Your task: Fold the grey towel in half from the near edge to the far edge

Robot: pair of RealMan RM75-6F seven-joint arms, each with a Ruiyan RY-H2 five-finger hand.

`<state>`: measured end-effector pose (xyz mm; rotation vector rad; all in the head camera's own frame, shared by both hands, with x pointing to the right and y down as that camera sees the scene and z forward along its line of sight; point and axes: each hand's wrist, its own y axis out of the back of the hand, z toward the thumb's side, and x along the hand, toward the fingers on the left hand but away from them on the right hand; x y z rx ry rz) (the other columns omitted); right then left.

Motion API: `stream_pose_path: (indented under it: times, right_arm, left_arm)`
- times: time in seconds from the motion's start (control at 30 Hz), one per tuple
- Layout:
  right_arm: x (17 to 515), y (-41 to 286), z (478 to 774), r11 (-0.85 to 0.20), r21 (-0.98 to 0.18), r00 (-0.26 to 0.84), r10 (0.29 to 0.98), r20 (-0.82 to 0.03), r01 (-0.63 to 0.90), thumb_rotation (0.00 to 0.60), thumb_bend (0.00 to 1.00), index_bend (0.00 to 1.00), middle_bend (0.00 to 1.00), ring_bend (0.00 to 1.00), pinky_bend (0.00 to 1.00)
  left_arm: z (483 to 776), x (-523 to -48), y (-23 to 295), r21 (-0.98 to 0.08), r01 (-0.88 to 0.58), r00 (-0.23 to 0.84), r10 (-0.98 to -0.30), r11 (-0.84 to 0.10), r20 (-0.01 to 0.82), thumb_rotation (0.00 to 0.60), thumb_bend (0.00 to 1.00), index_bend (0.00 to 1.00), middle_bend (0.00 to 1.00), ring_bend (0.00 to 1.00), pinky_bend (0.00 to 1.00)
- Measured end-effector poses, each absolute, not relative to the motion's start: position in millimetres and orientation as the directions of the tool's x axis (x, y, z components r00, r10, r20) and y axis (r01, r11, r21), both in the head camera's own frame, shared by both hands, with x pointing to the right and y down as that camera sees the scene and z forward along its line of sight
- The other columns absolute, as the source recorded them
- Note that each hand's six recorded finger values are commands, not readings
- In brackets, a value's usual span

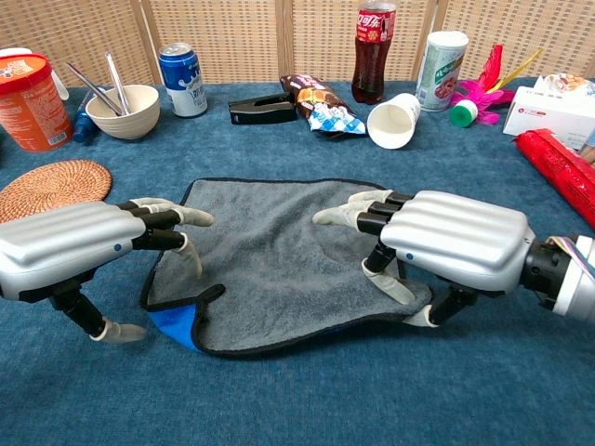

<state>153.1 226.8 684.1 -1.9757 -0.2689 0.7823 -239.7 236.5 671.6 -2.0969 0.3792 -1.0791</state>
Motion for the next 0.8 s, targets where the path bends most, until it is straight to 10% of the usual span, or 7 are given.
stream_pose_path:
  times: [0.8]
  right_arm:
    - [155.4, 226.6, 683.5, -0.513, -0.849, 0.764, 0.493, -0.416, -0.131, 0.6, 0.36, 0.74, 0.0, 0.0, 0.0]
  left_arm:
    - [678.7, -225.7, 238.7, -0.695, 0.071, 0.61, -0.52, -0.716, 0.598, 0.6, 0.31, 0.38, 0.0, 0.0, 0.0]
